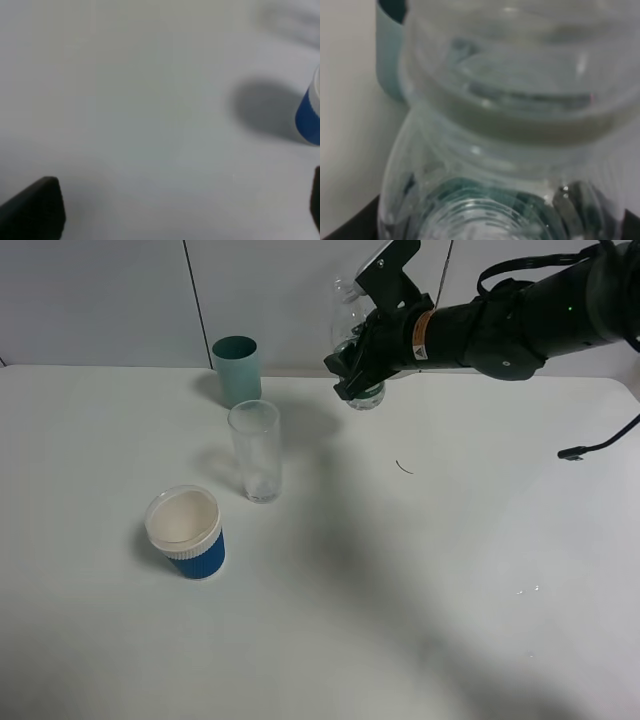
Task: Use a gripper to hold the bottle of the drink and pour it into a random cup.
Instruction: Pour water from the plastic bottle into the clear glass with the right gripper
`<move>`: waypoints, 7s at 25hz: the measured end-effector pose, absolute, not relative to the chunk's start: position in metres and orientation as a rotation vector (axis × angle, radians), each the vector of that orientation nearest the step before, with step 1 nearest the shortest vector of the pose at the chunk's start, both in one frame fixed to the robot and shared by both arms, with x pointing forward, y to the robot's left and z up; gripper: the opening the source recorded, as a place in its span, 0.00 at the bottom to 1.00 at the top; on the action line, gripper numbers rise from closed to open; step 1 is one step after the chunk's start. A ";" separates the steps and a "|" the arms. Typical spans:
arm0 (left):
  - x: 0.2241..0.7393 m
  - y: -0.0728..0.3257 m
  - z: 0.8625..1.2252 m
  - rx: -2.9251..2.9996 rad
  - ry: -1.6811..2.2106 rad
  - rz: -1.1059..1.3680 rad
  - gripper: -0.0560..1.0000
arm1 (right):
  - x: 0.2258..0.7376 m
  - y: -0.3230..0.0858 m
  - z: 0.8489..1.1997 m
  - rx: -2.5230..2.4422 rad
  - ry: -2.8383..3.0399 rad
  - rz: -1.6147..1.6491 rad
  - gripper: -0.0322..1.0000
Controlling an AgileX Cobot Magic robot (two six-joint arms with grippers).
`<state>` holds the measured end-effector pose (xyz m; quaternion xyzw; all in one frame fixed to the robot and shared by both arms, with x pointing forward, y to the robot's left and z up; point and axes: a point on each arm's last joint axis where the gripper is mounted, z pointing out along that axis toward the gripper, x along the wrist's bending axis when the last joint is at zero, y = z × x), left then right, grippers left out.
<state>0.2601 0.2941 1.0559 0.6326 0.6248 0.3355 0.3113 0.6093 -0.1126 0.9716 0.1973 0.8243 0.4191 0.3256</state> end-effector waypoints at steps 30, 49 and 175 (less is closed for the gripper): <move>0.260 0.294 1.056 1.670 1.649 0.886 0.99 | 0.610 -0.029 0.956 0.218 2.277 0.844 0.57; 0.260 0.294 1.056 1.670 1.649 0.886 0.99 | 0.608 -0.030 0.952 -0.009 2.262 0.608 0.57; 0.260 0.294 1.056 1.670 1.649 0.886 0.99 | 0.604 -0.021 0.966 -0.829 1.988 0.093 0.57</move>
